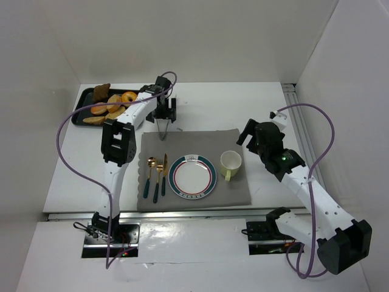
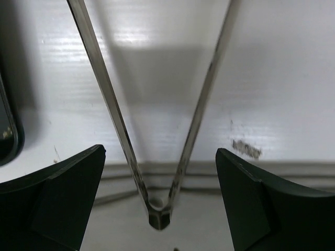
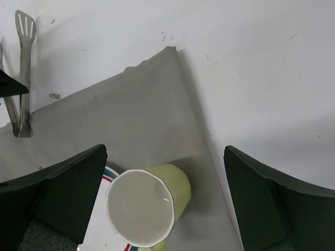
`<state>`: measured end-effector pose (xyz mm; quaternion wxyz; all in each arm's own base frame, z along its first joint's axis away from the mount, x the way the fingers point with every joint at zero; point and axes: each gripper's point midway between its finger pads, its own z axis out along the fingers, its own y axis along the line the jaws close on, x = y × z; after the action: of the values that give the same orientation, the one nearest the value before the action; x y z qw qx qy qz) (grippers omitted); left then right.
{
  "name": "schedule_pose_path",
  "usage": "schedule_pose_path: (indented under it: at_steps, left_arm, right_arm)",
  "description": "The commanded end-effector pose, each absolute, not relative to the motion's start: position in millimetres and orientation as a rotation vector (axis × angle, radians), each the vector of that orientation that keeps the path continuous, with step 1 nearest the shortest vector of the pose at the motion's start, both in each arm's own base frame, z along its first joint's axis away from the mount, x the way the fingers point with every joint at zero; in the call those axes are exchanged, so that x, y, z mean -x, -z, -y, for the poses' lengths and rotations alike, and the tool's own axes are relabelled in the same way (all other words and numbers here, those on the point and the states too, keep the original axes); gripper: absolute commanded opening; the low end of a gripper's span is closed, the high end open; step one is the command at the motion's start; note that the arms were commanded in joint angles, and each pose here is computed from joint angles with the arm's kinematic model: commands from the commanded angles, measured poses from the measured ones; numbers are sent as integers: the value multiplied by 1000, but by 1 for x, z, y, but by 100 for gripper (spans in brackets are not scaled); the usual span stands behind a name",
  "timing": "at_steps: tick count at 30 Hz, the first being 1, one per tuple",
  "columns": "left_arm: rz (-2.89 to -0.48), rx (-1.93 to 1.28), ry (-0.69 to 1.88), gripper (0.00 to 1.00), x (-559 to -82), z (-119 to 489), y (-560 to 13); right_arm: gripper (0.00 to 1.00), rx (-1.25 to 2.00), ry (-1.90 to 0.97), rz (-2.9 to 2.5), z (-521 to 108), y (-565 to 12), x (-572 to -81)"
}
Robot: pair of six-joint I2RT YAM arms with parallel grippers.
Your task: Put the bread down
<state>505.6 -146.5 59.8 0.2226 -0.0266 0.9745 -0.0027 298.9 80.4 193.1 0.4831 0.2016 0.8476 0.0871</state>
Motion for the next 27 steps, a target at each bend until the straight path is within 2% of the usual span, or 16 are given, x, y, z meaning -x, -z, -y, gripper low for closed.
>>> schedule_pose_path:
  at_steps: [1, 13, 14, 15, 17, 19, 21, 26, 27]
  left_arm:
    - [-2723, 138, 5, 100, -513, 140, -47]
    - [-2685, 133, 47, 100, -545, 147, -28]
    - [-2686, 121, 45, 98, -545, 147, -28]
    - [-2686, 121, 45, 83, -545, 147, -28]
    - [-2680, 121, 47, 66, -544, 146, -34]
    - [-2649, 122, 60, 40, -544, 146, -53]
    - [-2615, 111, 71, 31, -546, 147, -73]
    - [-2483, 120, 105, 27, -545, 138, -154]
    - [-2419, 131, 116, 27, -543, 128, -189]
  right_arm:
    - [100, -507, -213, -2031, -80, -199, -303]
    - [100, -504, -166, -2059, -76, -188, -302]
    - [100, -504, -166, -2059, -76, -188, -302]
    - [100, -504, -166, -2059, -76, -188, -302]
    - [100, -504, -166, -2059, -76, -188, -302]
    - [100, -504, -166, -2059, -76, -188, -302]
    - [100, -504, -166, -2059, -76, -188, -302]
    - [100, -530, -169, -2031, -74, -196, -303]
    - [100, -516, -174, -2014, -73, -201, -303]
